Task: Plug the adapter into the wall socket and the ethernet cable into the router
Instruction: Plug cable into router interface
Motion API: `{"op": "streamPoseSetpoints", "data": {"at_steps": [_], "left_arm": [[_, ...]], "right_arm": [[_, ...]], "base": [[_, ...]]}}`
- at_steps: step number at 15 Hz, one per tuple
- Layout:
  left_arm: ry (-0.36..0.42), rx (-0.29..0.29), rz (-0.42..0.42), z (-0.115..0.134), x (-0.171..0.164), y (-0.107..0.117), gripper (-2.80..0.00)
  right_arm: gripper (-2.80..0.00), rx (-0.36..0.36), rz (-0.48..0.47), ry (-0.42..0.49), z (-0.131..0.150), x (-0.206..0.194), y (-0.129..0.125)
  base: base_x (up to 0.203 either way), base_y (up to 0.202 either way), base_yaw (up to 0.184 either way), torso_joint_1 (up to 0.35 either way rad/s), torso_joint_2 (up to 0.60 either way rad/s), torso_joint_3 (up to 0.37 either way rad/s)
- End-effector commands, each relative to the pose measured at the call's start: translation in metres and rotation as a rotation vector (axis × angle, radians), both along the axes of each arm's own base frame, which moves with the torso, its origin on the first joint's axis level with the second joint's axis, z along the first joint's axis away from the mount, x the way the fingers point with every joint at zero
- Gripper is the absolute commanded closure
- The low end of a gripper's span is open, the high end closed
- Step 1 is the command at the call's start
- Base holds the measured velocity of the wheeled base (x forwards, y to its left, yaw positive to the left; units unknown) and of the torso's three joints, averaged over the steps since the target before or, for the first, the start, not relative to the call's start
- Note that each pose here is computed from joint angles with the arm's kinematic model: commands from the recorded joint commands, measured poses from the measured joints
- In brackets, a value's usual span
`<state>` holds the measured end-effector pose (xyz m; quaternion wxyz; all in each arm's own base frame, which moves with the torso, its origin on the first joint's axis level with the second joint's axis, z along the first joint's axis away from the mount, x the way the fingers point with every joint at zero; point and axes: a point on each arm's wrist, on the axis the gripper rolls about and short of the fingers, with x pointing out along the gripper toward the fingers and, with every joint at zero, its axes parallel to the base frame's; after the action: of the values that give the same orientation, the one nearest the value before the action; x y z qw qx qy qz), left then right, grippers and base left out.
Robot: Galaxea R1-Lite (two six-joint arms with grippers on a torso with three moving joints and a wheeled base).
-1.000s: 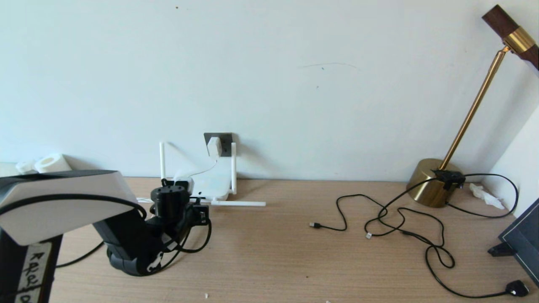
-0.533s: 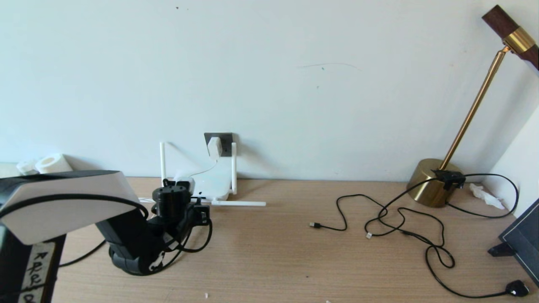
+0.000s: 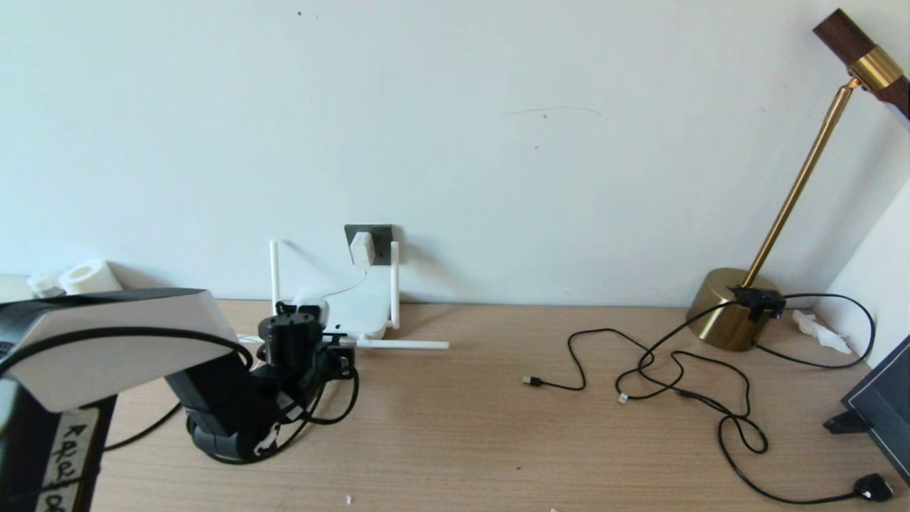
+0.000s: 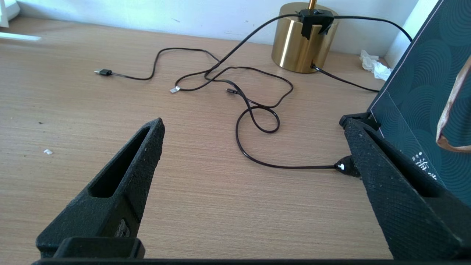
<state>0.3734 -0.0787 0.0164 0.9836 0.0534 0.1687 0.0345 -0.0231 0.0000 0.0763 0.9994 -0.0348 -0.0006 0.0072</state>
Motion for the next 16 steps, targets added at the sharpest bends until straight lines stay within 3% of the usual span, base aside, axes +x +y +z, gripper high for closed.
{"op": "streamPoseSetpoints", "data": {"at_steps": [1,16], "left_arm": [[-0.001,0.001,0.002,-0.0003,-0.0001,-0.0001,0.00],[0.004,0.002,0.006,0.0006,-0.0041,0.0025,0.00]], "right_arm": [[-2.80,-0.001,0.001,0.001,0.0001,0.0001,0.0000],[-2.80,-0.001,0.001,0.001,0.0002,0.0001,0.0000]], "base": [[0.000,0.000,0.000,0.000,0.00,0.000],[0.000,0.000,0.000,0.000,0.00,0.000]]}}
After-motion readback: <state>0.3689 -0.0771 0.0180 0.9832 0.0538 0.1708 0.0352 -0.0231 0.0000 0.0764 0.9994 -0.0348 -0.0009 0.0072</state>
